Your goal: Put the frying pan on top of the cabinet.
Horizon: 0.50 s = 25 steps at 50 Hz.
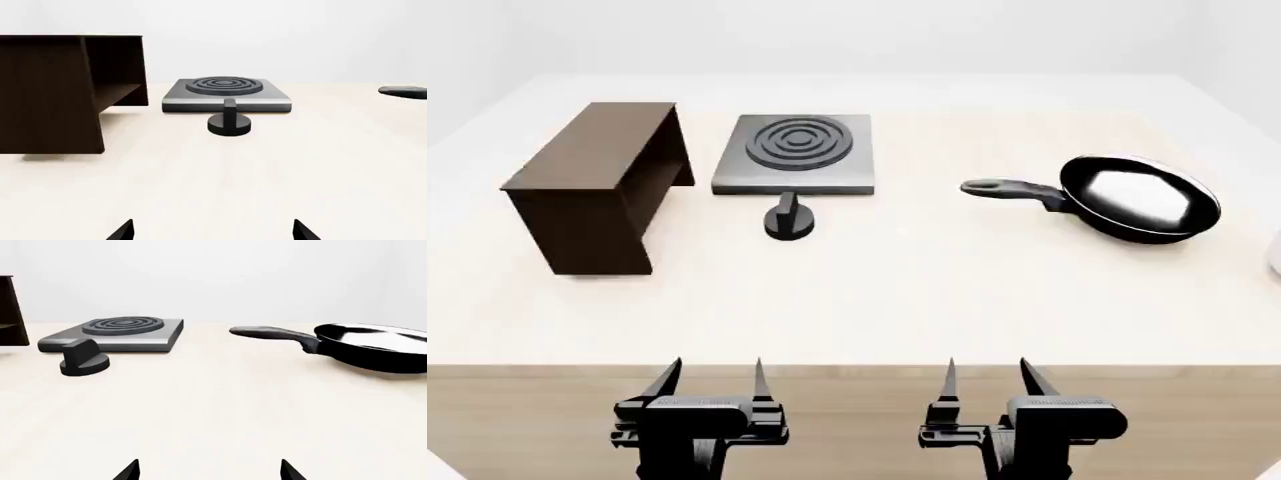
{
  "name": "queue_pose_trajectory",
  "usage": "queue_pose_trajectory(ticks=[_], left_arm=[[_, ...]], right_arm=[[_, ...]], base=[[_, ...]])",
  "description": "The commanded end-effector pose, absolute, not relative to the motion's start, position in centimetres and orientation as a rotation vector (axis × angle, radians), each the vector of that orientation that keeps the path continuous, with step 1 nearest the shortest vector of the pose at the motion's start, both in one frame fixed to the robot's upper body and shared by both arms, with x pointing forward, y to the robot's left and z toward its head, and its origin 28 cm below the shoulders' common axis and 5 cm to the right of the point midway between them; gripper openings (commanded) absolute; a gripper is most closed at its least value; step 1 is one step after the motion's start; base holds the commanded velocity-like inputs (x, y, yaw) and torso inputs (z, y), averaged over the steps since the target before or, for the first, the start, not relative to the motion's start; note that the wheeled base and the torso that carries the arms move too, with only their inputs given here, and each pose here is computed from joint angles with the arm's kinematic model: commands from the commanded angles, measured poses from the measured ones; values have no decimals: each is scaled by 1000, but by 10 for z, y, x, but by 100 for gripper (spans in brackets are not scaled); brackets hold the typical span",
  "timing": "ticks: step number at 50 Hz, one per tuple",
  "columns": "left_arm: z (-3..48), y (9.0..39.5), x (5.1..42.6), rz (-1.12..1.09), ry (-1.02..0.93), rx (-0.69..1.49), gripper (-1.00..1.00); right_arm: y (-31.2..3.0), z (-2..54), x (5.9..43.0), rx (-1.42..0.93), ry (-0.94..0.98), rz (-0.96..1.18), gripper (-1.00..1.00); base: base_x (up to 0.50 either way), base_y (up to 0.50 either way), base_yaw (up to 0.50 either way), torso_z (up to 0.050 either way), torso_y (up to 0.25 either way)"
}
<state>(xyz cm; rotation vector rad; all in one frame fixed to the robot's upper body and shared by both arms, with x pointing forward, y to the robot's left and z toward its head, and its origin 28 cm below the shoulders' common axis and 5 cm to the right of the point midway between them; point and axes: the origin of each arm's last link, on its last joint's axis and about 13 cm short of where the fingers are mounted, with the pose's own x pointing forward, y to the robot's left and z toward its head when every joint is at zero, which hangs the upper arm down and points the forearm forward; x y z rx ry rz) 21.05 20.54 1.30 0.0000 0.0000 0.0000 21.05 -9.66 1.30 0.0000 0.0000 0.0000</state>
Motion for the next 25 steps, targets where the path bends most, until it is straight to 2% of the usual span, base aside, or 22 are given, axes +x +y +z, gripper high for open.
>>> queue_pose_trajectory(ticks=[1, 10, 25], left_arm=[[12, 205, 209, -1, -2, 7, 100], [11, 204, 209, -30, 8, 12, 100], [10, 204, 208, -35, 10, 17, 100]], right_arm=[[-96, 12, 210, -10, 7, 2, 100], [-96, 11, 211, 5, 15, 2, 100], [-95, 9, 211, -31, 19, -6, 100]], base=[[0, 0, 0, 0, 0], [0, 0, 0, 0, 0], [0, -495, 0, 0, 0]])
